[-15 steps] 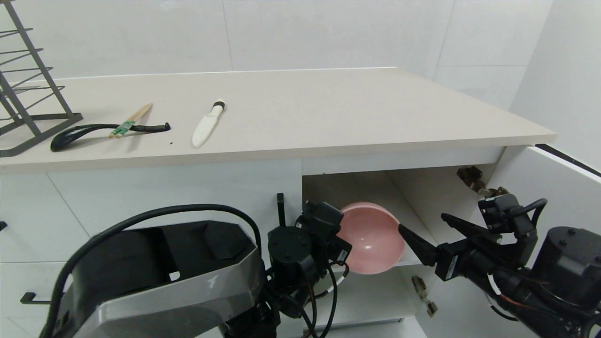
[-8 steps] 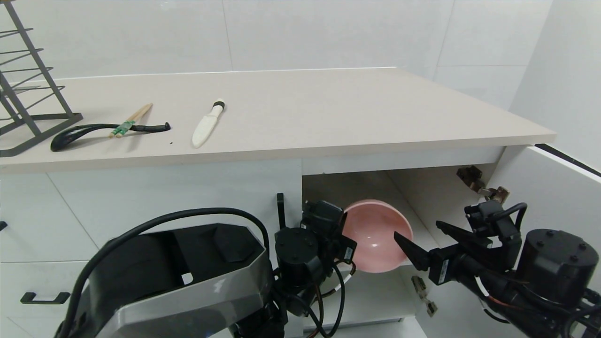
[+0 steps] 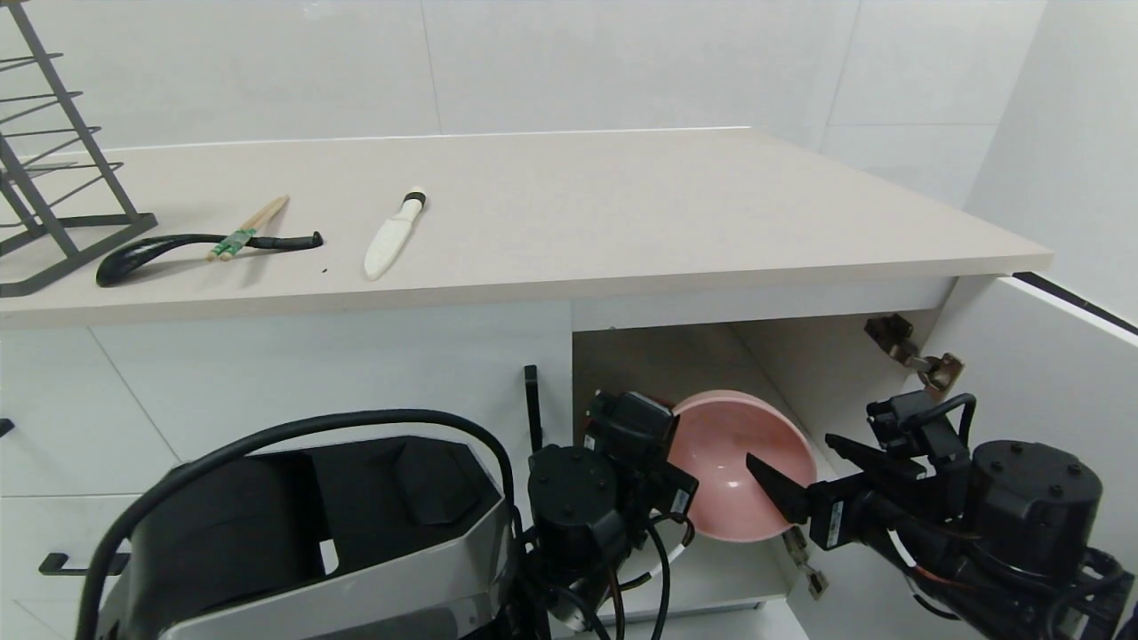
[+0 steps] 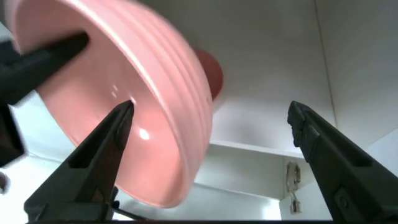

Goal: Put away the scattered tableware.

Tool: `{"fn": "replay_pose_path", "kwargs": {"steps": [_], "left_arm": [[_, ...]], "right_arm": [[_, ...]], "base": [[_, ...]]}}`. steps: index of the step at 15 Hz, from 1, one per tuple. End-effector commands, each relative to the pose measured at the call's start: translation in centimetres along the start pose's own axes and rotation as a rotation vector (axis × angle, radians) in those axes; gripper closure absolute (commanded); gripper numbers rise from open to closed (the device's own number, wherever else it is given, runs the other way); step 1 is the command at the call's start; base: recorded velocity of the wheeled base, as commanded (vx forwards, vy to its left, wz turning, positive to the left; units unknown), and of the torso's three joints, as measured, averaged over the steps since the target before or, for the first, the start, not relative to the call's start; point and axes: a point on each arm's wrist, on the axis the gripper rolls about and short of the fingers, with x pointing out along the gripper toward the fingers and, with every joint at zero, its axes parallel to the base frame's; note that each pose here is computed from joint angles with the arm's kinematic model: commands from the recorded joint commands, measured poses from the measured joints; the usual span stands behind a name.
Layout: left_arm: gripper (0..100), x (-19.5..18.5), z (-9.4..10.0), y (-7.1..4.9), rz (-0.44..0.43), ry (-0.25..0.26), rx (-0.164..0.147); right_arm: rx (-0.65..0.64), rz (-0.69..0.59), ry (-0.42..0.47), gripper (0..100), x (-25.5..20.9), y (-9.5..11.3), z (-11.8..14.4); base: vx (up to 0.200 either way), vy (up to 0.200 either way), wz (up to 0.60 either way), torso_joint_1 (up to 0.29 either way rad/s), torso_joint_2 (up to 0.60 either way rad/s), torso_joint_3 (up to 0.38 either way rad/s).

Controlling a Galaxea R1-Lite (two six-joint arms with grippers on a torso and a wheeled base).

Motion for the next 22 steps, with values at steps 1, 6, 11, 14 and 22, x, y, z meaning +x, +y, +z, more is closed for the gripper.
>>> {"fn": "replay_pose_path", "kwargs": {"steps": [1,6,11,14,22], "left_arm": [[100,0.0,1.1,0.1,0.004,-0.026,-0.008],[100,-0.1,1.1,0.0,0.001,-0.026,-0.009],[0,-0.4,0.9,-0.7,-0.019,-0.021,-0.006],[0,-1.2,1.9,-1.4,-0.044,-0.03,-0.007],[0,-10.0,6.5,-2.3,-0.193,0.003,0.002]], "right_arm": [[-0.001,-0.002,0.01,0,0.0,-0.1,-0.2],[-0.004,0.002,0.009,100,-0.1,0.0,-0.2],[-0.015,0.053,-0.007,100,-0.4,1.2,0.1],[0.001,-0.018,0.019,100,0.5,-0.3,-0.4],[0.009,-0.031,0.05,100,0.7,-0.6,-1.0]], "base": [[0.0,0.0,0.0,0.0,0.0,0.0],[0.0,0.0,0.0,0.0,0.0,0.0],[0.0,0.0,0.0,0.0,0.0,0.0],[0.0,0.0,0.0,0.0,0.0,0.0],[0.0,0.0,0.0,0.0,0.0,0.0]]}}
